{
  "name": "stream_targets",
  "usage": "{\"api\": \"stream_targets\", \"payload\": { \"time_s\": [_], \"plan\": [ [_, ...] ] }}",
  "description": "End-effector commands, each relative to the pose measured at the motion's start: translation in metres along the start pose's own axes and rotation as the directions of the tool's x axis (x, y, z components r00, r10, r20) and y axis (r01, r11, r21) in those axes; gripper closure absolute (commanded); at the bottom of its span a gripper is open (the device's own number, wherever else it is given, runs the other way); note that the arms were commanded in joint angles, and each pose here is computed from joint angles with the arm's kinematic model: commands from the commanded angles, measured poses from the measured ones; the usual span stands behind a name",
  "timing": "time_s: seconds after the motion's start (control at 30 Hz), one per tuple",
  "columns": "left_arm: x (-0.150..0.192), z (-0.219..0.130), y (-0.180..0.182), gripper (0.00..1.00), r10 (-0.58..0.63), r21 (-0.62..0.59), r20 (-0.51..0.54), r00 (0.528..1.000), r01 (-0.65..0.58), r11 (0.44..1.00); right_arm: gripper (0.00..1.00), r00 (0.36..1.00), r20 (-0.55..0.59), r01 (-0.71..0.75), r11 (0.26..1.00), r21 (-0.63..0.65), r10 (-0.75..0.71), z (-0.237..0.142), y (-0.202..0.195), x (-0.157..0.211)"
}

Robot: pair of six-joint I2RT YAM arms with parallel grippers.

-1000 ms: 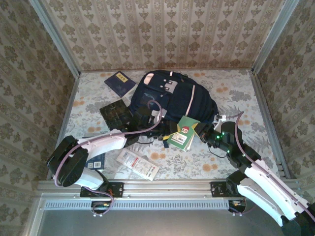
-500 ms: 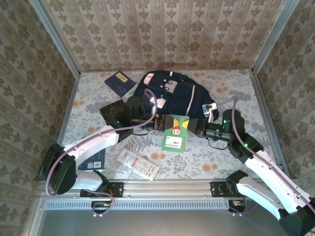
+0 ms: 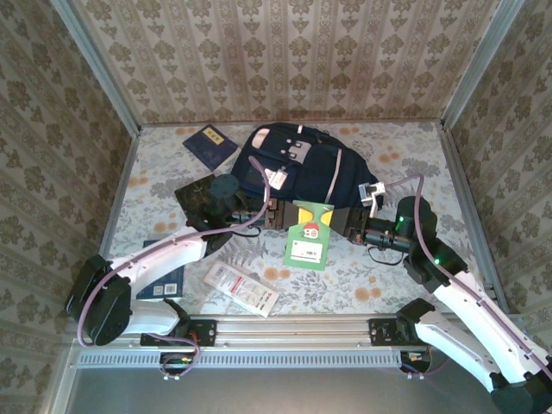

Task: Pack the student bag
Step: Pass the book.

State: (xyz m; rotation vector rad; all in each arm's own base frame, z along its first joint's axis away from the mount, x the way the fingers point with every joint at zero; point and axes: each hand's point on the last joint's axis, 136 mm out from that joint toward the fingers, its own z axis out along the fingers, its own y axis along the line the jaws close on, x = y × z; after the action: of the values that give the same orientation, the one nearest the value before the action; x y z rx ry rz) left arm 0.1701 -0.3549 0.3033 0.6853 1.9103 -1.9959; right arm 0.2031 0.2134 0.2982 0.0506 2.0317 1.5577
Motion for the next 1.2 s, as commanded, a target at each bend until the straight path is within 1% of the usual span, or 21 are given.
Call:
{"api": "stream_targets", "payload": {
  "time_s": [0.0,0.07,0.13,0.23,0.3,0.37,0.43,0.5,0.67,0.93,1.07,1.17],
  "plan": [
    [-0.029,-0.009,-0.019,1.0,0.01,0.028,0.146,0.989,-0.014,1.0,0.17,0.997,0.075,-0.016,0.998,-0.065,0.021,-0.003,0.01,-0.01],
    [-0.044,-0.012,-0.021,1.0,-0.029,0.034,0.229,0.973,0.022,0.999,0.06,0.995,0.094,-0.019,0.994,-0.109,0.029,-0.001,0.012,-0.008],
    [-0.059,-0.018,-0.022,1.0,-0.073,0.058,0.324,0.943,0.057,0.997,0.01,0.995,0.096,-0.013,0.988,-0.152,0.028,0.003,0.016,-0.004],
    [-0.083,-0.028,-0.026,1.0,-0.15,0.139,0.451,0.88,0.097,0.986,0.0,0.994,0.104,0.001,0.984,-0.179,0.018,0.009,0.019,0.002],
    [-0.095,-0.031,-0.028,1.0,-0.203,0.197,0.496,0.845,0.118,0.973,0.0,0.991,0.129,0.004,0.982,-0.188,0.02,0.009,0.018,0.003],
    [-0.104,-0.031,-0.026,1.0,-0.246,0.241,0.522,0.817,0.135,0.961,0.0,0.984,0.176,0.013,0.976,-0.216,0.026,0.006,0.02,0.0],
    [-0.108,-0.028,-0.024,1.0,-0.272,0.263,0.527,0.805,0.151,0.953,0.01,0.975,0.221,0.019,0.974,-0.227,0.032,0.003,0.021,-0.003],
    [-0.111,-0.024,-0.021,1.0,-0.286,0.272,0.523,0.803,0.16,0.949,0.0,0.964,0.264,0.024,0.975,-0.223,0.036,0.0,0.02,-0.006],
    [-0.111,-0.016,-0.017,1.0,-0.314,0.29,0.531,0.787,0.179,0.94,0.0,0.922,0.377,-0.017,0.981,-0.195,0.091,-0.008,0.007,-0.018],
    [-0.112,-0.006,-0.022,1.0,-0.336,0.314,0.523,0.784,0.189,0.93,0.0,0.916,0.387,-0.057,0.988,-0.144,0.109,0.006,-0.009,-0.02],
    [-0.113,-0.005,-0.033,1.0,-0.321,0.319,0.518,0.793,0.17,0.933,0.0,0.89,0.45,-0.043,0.997,-0.06,0.066,0.0,-0.027,-0.024],
    [-0.112,-0.005,-0.036,1.0,-0.316,0.313,0.514,0.798,0.169,0.935,0.0,0.87,0.491,-0.015,0.999,-0.05,0.038,-0.004,-0.027,-0.03]
  ]
}}
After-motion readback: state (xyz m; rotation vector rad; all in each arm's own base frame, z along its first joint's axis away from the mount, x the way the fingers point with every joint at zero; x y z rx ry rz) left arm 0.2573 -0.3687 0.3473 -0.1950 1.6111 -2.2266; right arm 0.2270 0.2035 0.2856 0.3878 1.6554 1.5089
